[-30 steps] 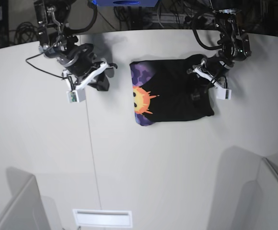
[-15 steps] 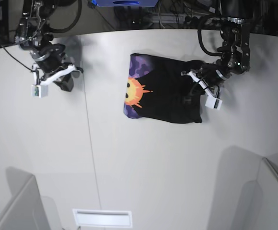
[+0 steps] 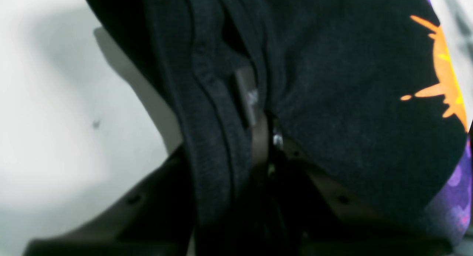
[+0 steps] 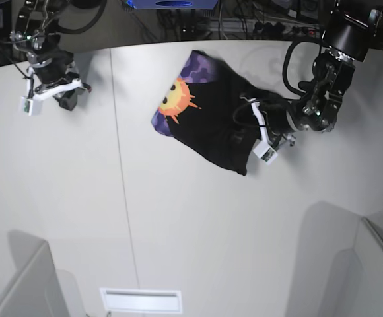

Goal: Fold the T-shirt properly
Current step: 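Flip the bundle over with the left gripper and set it down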

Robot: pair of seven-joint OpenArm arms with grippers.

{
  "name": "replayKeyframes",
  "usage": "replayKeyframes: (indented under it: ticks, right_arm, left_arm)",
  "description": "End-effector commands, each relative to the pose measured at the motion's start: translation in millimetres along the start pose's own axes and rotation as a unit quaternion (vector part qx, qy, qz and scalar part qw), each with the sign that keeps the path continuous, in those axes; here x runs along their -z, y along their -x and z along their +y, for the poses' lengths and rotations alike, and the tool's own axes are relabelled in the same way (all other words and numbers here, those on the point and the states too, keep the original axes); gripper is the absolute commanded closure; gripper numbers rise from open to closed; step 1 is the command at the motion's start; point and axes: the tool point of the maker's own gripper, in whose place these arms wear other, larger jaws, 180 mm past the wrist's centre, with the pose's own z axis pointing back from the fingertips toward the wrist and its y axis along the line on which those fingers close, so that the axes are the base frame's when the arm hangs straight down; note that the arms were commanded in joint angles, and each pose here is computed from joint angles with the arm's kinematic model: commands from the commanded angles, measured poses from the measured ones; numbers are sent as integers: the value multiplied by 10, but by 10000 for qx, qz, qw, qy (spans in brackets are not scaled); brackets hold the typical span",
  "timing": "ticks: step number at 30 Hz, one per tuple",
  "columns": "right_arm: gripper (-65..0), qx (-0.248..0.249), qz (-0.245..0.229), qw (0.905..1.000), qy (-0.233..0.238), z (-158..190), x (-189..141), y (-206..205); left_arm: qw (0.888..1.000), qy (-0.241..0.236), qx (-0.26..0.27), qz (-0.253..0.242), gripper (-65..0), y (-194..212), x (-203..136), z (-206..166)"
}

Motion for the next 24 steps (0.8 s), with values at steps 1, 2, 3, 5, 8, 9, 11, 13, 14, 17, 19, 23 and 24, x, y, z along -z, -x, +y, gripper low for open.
replayKeyframes:
  ticks: [1, 2, 3, 5, 8, 9, 11, 13, 14, 17, 19, 23, 24]
  right_arm:
    - [0, -5, -190, 9998, -24, -1, -42, -92]
    - [0, 21, -183, 9998, -6, -11, -50, -75]
    - [0, 27, -179, 9998, 20, -30, -59, -70]
    - [0, 60, -146, 9999, 37, -38, -69, -34]
    - [0, 101, -99, 9999, 62, -50, -86, 19]
    - [0, 103, -82, 9999, 78, -62, -94, 34]
    - [0, 163, -65, 9998, 73, -46, -95, 66]
    - [0, 311, -87, 9994, 143, -72, -113, 96]
    - [0, 400, -111, 9990, 190, -92, -124, 105]
    - [0, 563, -141, 9979, 285, -127, -145, 138]
    - [0, 610, -142, 9976, 297, -129, -151, 152]
    - [0, 643, -62, 9973, 342, -152, -181, 226]
    - [0, 650, -54, 9973, 344, -152, -183, 235]
  left_arm:
    - [9995, -53, 257, 185, 0, -12, -27, 43]
    - [9989, -2, 406, 253, 0, -31, -12, 22]
    - [9981, 37, 544, 299, 0, -65, 4, 6]
    - [9951, 103, 867, 462, 0, -98, 19, -6]
    - [9899, 181, 1260, 629, 0, -162, 43, -31]
    - [9878, 204, 1389, 677, 0, -187, 53, -41]
    - [9839, 269, 1610, 733, 0, -244, 80, -77]
    - [9797, 306, 1800, 824, 0, -263, 93, -90]
    - [9760, 302, 1961, 902, 0, -258, 110, -98]
    - [9507, 229, 2810, 1294, 0, -156, 163, -89]
    - [9279, 278, 3375, 1559, 0, -44, 167, -83]
    - [8929, 453, 4106, 1792, 0, 8, 229, -152]
    - [8896, 411, 4178, 1798, 0, -4, 243, -148]
